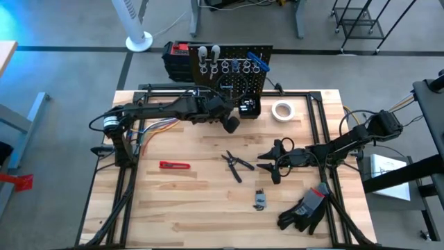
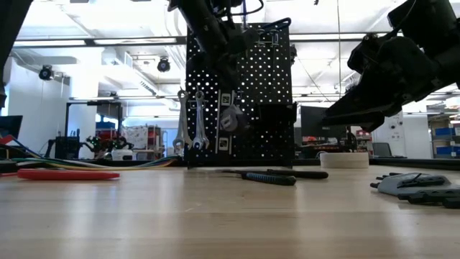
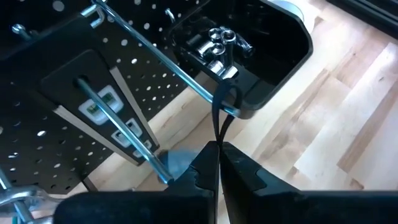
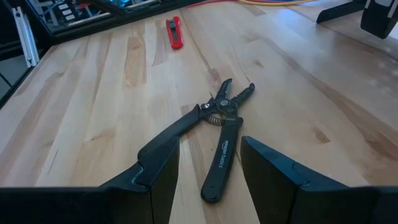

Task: Hang tools onto peg board
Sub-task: Hang the tape measure on peg board, then hang the wire cutter on the peg board

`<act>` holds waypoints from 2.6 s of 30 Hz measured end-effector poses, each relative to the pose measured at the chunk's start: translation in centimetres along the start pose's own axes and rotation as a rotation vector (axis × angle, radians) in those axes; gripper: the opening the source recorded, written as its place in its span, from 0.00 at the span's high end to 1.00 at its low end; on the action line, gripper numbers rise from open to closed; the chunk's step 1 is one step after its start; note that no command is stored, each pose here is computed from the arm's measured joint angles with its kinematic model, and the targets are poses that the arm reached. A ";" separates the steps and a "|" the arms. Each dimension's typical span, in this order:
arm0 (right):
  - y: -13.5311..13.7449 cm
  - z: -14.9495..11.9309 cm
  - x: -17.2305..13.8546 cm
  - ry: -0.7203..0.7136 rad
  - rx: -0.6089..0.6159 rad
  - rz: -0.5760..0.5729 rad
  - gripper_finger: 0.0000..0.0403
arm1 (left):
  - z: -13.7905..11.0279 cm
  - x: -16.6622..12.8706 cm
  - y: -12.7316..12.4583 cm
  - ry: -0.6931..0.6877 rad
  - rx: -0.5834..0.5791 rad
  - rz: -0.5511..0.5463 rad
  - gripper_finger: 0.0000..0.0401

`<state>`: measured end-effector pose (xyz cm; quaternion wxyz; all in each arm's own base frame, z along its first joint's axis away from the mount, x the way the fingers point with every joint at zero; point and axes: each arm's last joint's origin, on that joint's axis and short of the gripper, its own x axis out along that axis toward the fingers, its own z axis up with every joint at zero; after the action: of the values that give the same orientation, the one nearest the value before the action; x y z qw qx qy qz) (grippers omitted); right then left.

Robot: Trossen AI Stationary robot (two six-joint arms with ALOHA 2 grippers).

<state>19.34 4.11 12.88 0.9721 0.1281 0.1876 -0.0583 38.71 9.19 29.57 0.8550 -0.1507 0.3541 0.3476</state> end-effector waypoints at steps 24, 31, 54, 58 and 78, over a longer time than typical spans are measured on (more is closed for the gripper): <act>0.0 0.0 0.0 0.000 0.018 0.009 0.59 | 0.0 0.2 0.7 0.032 -0.019 -0.001 0.92; 0.1 0.0 0.0 0.002 0.033 0.014 0.59 | 0.5 -1.6 -0.5 0.058 0.024 -0.049 0.81; 0.6 -0.1 0.0 0.061 0.077 0.141 0.59 | -12.7 -14.6 -10.6 -0.132 0.237 0.124 0.79; 0.9 0.5 0.3 0.070 0.081 0.138 0.59 | -16.3 -13.3 -11.0 -0.153 0.208 0.023 0.80; 0.5 2.1 3.5 0.172 0.045 -0.095 0.70 | -26.5 -6.6 -4.4 -0.354 -0.122 -0.367 0.81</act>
<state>23.40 3.83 13.58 0.9454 0.1455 0.2748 -0.0976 25.12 -10.55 15.66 0.9418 -0.2006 0.1441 0.2282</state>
